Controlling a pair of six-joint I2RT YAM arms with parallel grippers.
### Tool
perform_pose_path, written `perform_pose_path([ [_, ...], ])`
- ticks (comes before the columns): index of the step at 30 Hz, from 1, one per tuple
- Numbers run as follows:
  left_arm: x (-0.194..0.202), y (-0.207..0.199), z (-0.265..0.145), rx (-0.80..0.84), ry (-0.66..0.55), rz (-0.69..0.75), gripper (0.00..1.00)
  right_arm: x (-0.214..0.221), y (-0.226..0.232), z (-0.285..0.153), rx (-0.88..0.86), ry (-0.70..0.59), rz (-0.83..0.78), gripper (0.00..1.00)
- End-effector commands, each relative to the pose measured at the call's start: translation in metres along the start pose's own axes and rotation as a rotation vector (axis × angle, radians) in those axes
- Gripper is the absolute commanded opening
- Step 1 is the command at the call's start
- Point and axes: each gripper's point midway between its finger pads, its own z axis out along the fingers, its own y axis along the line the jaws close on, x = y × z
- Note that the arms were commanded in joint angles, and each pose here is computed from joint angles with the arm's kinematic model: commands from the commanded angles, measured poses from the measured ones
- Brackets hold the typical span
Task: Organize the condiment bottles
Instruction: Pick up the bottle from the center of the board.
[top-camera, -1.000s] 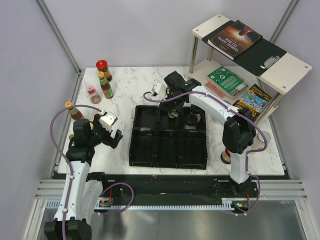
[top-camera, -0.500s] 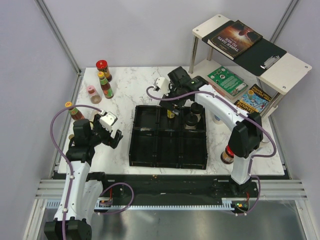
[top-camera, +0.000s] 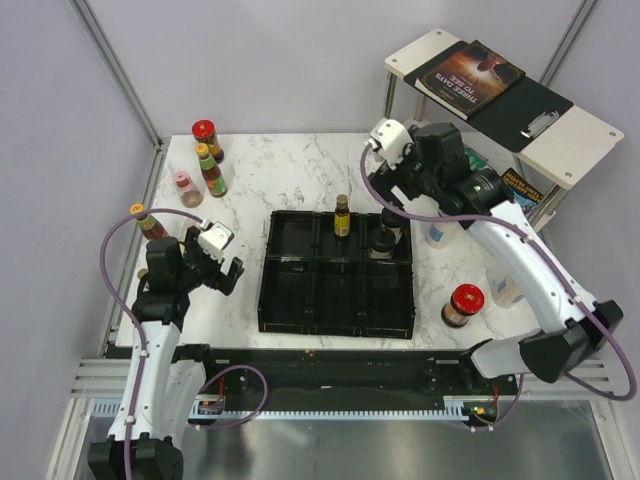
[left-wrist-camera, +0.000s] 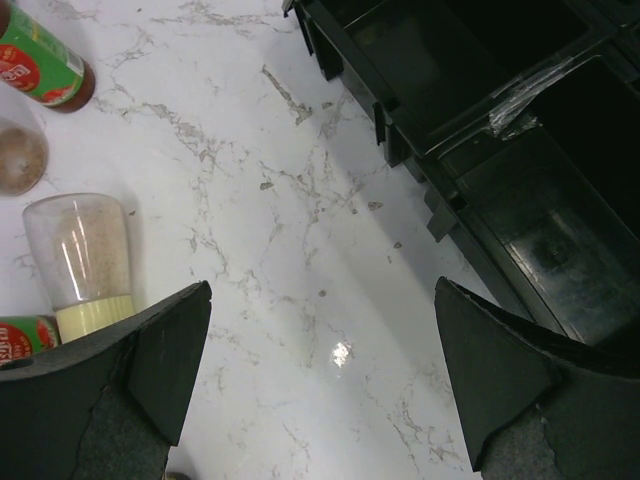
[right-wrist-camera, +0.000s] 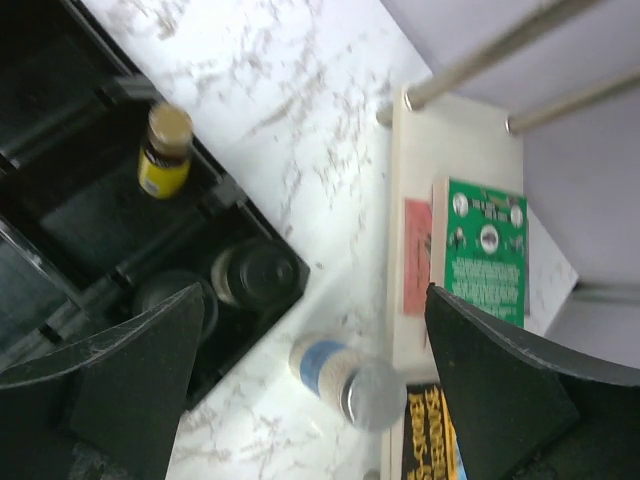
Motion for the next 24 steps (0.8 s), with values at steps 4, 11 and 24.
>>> perform_pose_path([
  [4,-0.048,0.048,-0.016,-0.182,-0.056,0.108,1.00,0.055,0.015,-0.030,0.002,0.021,-0.016,0.98],
  [11,-0.072,0.056,-0.029,-0.228,-0.099,0.084,1.00,0.076,0.000,-0.078,0.159,-0.081,0.010,0.98],
  [24,-0.045,0.020,-0.020,-0.100,-0.107,0.074,1.00,0.164,-0.054,-0.063,0.375,0.220,0.203,0.98],
])
